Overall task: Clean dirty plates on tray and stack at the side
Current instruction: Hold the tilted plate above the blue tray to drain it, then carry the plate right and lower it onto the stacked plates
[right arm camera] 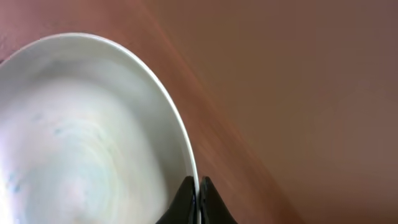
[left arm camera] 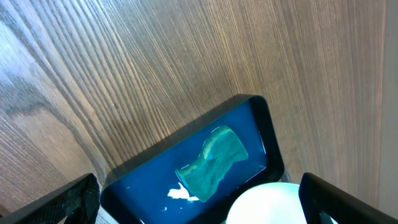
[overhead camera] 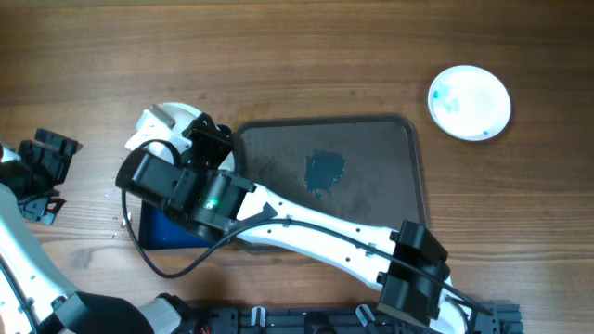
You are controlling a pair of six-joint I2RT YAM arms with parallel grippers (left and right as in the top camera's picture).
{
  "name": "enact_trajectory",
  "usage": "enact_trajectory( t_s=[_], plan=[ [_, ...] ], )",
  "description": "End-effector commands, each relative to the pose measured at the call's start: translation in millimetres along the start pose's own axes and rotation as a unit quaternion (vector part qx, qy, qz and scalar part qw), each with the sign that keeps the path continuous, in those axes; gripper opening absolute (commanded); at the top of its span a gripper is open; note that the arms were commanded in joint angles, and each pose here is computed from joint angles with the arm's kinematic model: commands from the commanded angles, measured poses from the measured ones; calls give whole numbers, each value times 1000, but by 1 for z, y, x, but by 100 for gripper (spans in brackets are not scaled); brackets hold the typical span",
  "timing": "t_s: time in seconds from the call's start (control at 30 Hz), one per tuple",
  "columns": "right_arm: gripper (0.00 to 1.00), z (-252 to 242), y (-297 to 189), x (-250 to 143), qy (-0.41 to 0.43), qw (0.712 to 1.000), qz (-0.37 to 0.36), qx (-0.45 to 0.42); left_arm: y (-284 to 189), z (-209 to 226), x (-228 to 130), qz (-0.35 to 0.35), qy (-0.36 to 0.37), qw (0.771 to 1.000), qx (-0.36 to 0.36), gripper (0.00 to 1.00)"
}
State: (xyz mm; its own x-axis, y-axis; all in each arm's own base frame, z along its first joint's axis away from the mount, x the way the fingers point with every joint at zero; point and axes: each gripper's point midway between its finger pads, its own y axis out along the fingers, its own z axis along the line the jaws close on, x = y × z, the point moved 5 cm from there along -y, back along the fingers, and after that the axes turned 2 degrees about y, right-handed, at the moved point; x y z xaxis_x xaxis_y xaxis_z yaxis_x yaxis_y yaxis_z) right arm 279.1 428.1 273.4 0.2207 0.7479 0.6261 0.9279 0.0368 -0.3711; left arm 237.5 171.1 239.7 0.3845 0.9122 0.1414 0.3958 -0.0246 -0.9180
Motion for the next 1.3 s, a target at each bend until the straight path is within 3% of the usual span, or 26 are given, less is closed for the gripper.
enact_trajectory(
  t_s=[0.0, 0.03, 0.07, 0.17, 0.23, 0.27, 0.33, 0.37, 0.43, 0.53, 0.6, 0.63, 0.7, 0.73, 0.77, 0.8, 0.83, 0.9, 0.93, 0.97, 1.0, 1.07, 1.1, 1.17, 1.2, 1.27],
  plan=[
    [4, -30, -4, 2, 13, 998, 5, -67, -9, -3, 4, -15, -5, 1000, -9, 100],
    [4, 6, -6, -4, -100, 991, 0, 91, -9, -3, 4, -15, -5, 1000, -9, 100],
    [4, 8, -7, -3, -55, 993, 0, 100, -9, -3, 4, -15, -5, 1000, -9, 100],
    [4, -50, -7, -4, 86, 984, 10, -158, -9, -3, 4, -15, -5, 1000, -9, 100],
    [4, -7, -6, -3, -63, 997, 6, 42, -9, -3, 4, -15, -5, 1000, -9, 100],
    [4, -8, -7, -1, -12, 999, 3, 46, -9, -3, 4, -15, -5, 1000, -9, 100],
    [4, -47, -7, -2, 85, 990, 9, -115, -9, -3, 4, -15, -5, 1000, -9, 100],
    [4, -39, -4, -2, 64, 994, 10, -83, -9, -3, 4, -15, -5, 1000, -9, 100],
    [4, 14, -11, -3, -59, 987, -5, 152, -9, -3, 4, -15, -5, 1000, -9, 100],
    [4, -35, 0, -8, 113, 992, 18, -60, -9, -3, 4, -15, -5, 1000, -9, 100],
    [4, 26, -11, -10, -60, 976, 5, 211, -9, -3, 4, -15, -5, 1000, -9, 100],
    [4, 25, -10, -9, -8, 978, 14, 210, -9, -3, 4, -15, -5, 1000, -9, 100],
    [4, -37, 2, -17, 166, 983, 31, -65, -9, -3, 4, -15, -5, 1000, -9, 100],
    [4, -47, 0, -20, 197, 974, 26, -111, -9, -3, 4, -15, -5, 1000, -9, 100],
    [4, -27, 2, -16, 143, 989, 37, -22, -9, -3, 4, -15, -5, 1000, -9, 100],
    [4, 18, -4, -13, -19, 982, 24, 186, -9, -3, 4, -15, -5, 1000, -9, 100],
    [5, 12, 0, -13, 31, 985, 33, 166, -9, -3, 4, -15, -5, 1000, -9, 100],
    [4, -56, 4, -24, 176, 975, 33, -132, -9, -3, 4, -15, -5, 1000, -9, 100],
    [4, -53, 5, -23, 151, 981, 37, -118, -9, -3, 4, -15, -5, 1000, -9, 100],
    [4, -14, 7, -19, -2, 997, 45, 59, -9, -3, 4, -15, -5, 1000, -9, 100],
    [4, 10, 1, -22, -76, 981, 35, 177, -9, -3, 4, -15, -5, 1000, -9, 100],
    [4, -34, 10, -22, 96, 994, 52, -21, -9, -3, 4, -15, -5, 1000, -9, 100],
    [4, -45, 10, -23, 109, 990, 48, -69, -9, -3, 4, -15, -5, 1000, -9, 100],
    [4, 5, 3, -18, -34, 985, 35, 163, -9, -3, 4, -15, -5, 1000, -9, 100],
    [5, -2, 5, -17, 20, 990, 40, 136, -9, -3, 4, -15, -5, 1000, -9, 100],
    [4, -44, 10, -21, 114, 991, 47, -54, -9, -3, 4, -15, -5, 1000, -9, 100]
  ],
)
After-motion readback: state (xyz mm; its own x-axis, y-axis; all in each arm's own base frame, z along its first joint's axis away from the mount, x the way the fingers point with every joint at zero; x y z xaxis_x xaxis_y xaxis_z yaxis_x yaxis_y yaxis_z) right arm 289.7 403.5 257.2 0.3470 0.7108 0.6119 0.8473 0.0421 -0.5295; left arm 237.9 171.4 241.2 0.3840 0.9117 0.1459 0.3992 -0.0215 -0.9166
